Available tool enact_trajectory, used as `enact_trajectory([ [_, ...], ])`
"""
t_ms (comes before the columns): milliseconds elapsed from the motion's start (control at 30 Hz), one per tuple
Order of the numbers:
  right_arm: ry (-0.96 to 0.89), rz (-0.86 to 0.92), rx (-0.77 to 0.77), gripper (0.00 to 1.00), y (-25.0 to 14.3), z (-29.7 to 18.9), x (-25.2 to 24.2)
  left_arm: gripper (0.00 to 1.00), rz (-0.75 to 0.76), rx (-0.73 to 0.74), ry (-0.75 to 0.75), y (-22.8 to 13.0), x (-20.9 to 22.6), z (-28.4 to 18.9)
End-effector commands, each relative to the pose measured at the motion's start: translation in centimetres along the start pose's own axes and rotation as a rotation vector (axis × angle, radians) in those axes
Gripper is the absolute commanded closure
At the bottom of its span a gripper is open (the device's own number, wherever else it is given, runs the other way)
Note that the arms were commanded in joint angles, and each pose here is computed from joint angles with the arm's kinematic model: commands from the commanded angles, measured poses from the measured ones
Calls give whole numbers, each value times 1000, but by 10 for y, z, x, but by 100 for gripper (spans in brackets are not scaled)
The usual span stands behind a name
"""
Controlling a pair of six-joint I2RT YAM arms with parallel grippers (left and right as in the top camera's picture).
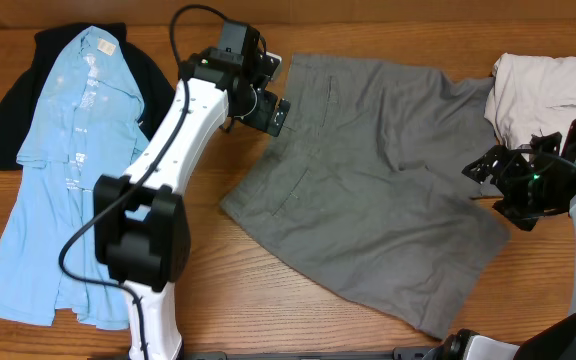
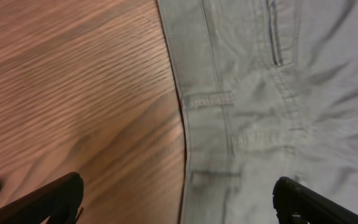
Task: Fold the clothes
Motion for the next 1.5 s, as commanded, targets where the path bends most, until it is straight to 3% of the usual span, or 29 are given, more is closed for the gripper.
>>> enact_trajectory([
  [0, 18, -53, -25, 5, 4, -4, 10, 0, 85, 20, -67, -3, -2, 27],
  [300, 16, -64, -35, 5, 5, -4, 12, 0, 89, 94, -85, -15, -4, 75],
  [500, -1, -64, -41, 5, 6, -4, 10, 8, 70, 146, -95, -25, -6, 100],
  [567, -2, -64, -41, 5, 6, -4, 10, 15, 64, 152, -96, -27, -7, 103],
  [600, -1, -64, -42, 5, 6, -4, 10, 25, 50, 151, -95, -26, -7, 104],
  [700, 0, -66, -46, 5, 6, -4, 10, 39, 10, 150, -91, -26, -8, 104],
  [933, 1, -66, -48, 5, 7, -4, 11, 57, -9, 166, -95, -28, -16, 111],
  [1133, 1, -66, -48, 5, 7, -4, 11, 96, -84, 214, -72, -39, -16, 131],
  [1267, 1, -66, -48, 5, 7, -4, 11, 96, -186, 227, 63, -42, 1, 131],
  [1467, 0, -66, -48, 5, 7, -4, 11, 96, -363, 235, 140, -49, 38, 125],
])
Point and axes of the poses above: each gripper's point midway between its finger pads, its own z axis out along the fingers, its own x axis along the line the jaws close on, y = z × x, the point moved 9 cm from there along -z, back along the fingers
